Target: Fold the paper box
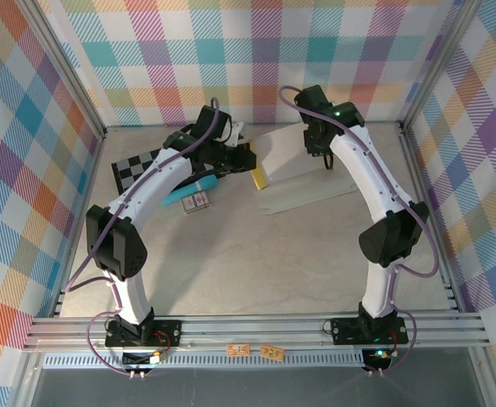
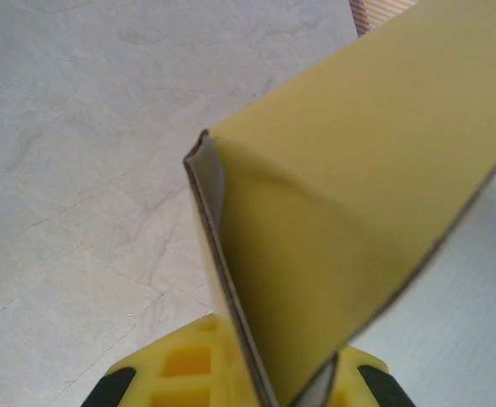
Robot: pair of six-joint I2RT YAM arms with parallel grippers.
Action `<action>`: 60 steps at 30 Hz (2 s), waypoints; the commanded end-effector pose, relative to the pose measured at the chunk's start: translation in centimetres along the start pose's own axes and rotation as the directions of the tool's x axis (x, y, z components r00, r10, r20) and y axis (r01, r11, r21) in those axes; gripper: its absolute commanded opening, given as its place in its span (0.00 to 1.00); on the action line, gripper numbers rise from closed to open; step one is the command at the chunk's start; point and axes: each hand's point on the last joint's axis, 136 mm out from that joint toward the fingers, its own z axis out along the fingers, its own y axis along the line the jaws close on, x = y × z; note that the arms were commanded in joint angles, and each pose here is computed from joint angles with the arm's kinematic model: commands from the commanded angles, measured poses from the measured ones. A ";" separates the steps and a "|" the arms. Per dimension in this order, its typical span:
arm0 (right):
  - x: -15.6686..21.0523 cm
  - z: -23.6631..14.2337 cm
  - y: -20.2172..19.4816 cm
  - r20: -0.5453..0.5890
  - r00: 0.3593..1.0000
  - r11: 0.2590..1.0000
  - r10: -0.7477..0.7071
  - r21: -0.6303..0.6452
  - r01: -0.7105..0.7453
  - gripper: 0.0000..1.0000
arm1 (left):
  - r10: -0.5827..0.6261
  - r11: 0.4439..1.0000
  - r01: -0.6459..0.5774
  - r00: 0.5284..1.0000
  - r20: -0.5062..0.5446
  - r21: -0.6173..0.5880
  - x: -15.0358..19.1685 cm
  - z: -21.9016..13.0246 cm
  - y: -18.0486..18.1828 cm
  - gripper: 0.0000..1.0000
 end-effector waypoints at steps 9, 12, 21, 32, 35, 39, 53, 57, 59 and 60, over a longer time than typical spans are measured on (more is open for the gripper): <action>-1.0 -0.5 -0.4 0.007 0.999 0.997 0.054 -0.056 -0.054 0.09 | 0.057 0.995 -0.060 0.998 0.032 0.081 -0.5 -1.9 -3.2 0.00; -1.0 -0.6 -2.4 0.023 0.998 0.995 0.055 0.086 -0.057 0.00 | 0.059 0.995 -0.061 0.998 0.031 0.079 -0.5 -2.0 -3.2 0.00; -0.2 -1.7 -4.3 0.031 0.993 0.878 -0.111 0.471 0.083 0.00 | 0.057 0.995 -0.059 0.998 0.034 0.074 -0.8 -1.9 -3.2 0.00; -1.0 -2.2 0.1 0.099 0.979 0.944 -0.180 0.297 0.143 0.00 | 0.058 0.995 -0.061 0.998 0.037 0.079 -0.8 -2.3 -3.5 0.00; -0.5 -2.1 1.1 0.074 0.992 0.989 -0.102 0.115 0.093 0.09 | 0.056 0.995 -0.059 0.998 0.037 0.081 -0.6 -2.3 -3.5 0.00; 0.1 -2.2 0.6 0.005 1.000 0.999 0.019 -0.034 -0.019 0.23 | 0.053 0.995 -0.056 0.998 0.037 0.083 -0.4 -2.3 -3.4 0.00; -1.7 -3.4 -1.3 -0.007 0.989 0.976 0.148 -0.158 -0.148 0.43 | 0.058 0.995 -0.060 0.998 0.028 0.084 -0.2 -2.2 -3.4 0.00; -1.8 -2.9 -1.2 -0.018 0.989 0.976 0.148 -0.160 -0.149 0.42 | 0.059 0.994 -0.061 0.998 0.027 0.086 -0.2 -2.2 -3.5 0.00; -2.0 -2.7 -1.1 -0.012 0.989 0.976 0.148 -0.160 -0.148 0.39 | 0.057 0.995 -0.059 0.998 0.024 0.086 -0.2 -2.2 -3.5 0.00; -2.1 -2.6 -1.1 -0.009 0.989 0.976 0.146 -0.159 -0.146 0.38 | 0.057 0.994 -0.059 0.998 0.024 0.087 -0.2 -2.2 -3.5 0.00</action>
